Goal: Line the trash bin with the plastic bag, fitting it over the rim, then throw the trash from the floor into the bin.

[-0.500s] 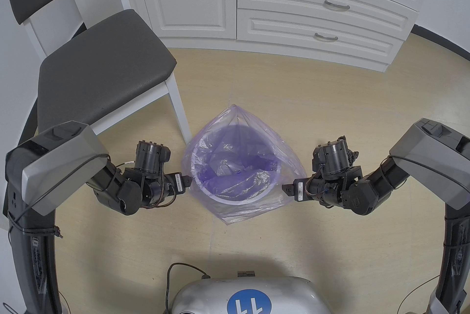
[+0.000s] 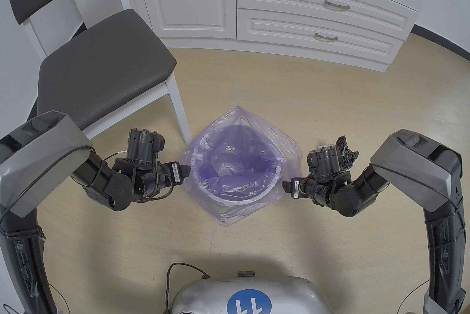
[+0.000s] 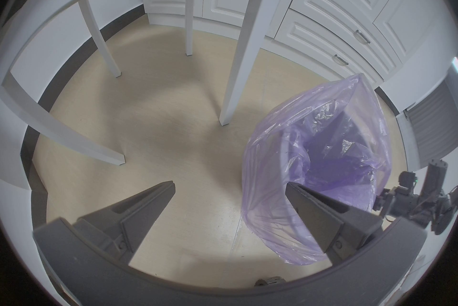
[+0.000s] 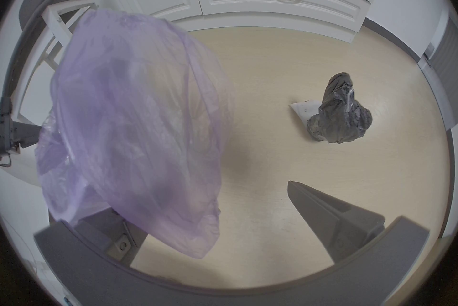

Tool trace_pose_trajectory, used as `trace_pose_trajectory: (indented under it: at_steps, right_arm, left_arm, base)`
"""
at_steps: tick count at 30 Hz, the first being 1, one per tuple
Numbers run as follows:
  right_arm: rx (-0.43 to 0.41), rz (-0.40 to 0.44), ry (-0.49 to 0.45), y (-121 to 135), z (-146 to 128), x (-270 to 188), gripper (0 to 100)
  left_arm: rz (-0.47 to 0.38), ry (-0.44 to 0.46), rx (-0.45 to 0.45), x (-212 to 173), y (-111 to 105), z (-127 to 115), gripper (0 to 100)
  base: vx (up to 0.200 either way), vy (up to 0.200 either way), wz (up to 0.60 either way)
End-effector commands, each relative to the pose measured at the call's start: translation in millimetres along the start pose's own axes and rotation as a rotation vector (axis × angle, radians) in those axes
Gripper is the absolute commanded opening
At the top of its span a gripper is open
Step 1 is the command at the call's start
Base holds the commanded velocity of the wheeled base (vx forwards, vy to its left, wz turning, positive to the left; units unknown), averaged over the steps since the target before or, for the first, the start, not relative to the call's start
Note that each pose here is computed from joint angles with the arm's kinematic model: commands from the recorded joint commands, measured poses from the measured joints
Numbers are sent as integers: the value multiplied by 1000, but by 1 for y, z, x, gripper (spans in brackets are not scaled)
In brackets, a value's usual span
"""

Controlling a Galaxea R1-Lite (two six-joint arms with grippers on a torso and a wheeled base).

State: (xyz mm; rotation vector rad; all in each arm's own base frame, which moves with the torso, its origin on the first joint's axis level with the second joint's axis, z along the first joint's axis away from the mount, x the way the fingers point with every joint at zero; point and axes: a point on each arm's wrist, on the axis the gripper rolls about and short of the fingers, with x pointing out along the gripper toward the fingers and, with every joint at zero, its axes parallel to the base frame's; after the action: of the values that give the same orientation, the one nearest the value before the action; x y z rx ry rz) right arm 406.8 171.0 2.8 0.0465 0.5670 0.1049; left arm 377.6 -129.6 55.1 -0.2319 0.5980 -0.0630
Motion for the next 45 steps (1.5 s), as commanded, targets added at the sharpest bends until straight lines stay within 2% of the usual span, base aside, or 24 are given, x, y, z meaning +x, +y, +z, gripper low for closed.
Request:
trace_pose_trajectory:
  at_steps: [1,9,17,19,22,23,24,27,33,36,37,40,45]
  right_arm:
    - [0,-22,20,-3,-26,31,100]
    - [-1,-26,36,-2,-42,49,100]
    - [8,-25,9,-4,-25,35,100]
    - [-3,-15,-17,-4,-5,7,100]
    - [-39,-8,-35,-7,8,-20,100]
    - [-39,-8,-35,-7,8,-20,100]
    - [-89,-3,-38,-10,14,-38,100]
    - [-134,6,-50,-14,20,-63,100]
    - [-154,44,-133,-14,32,-89,100]
    - [-159,79,-181,-4,34,-98,100]
    - [-160,105,-211,8,34,-101,100]
    - [-156,145,-274,23,38,-104,100]
    - [-133,152,-322,39,42,-100,100]
  left_arm:
    - [-11,-18,0,-7,-4,4,100]
    - [-13,-21,3,-8,-6,4,100]
    - [-14,-27,2,-8,-6,5,100]
    - [-20,-43,1,-14,-7,10,100]
    - [-24,-44,3,-18,-7,11,100]
    - [-24,-44,3,-18,-7,11,100]
    - [-30,-47,6,-20,-9,11,100]
    - [-45,-47,11,-19,-15,9,100]
    - [-62,-83,7,-18,-19,10,100]
    - [-73,-85,13,-19,-23,9,100]
    - [-78,-83,16,-20,-25,8,100]
    - [-85,-99,24,-19,-28,12,100]
    - [-100,-118,87,-16,-34,24,100]
  base:
    - [0,0,0]
    - [0,0,0]
    - [0,0,0]
    - [0,0,0]
    - [0,0,0]
    - [0,0,0]
    - [0,0,0]
    - [0,0,0]
    - [0,0,0]
    - [0,0,0]
    - [0,0,0]
    - [0,0,0]
    - [0,0,0]
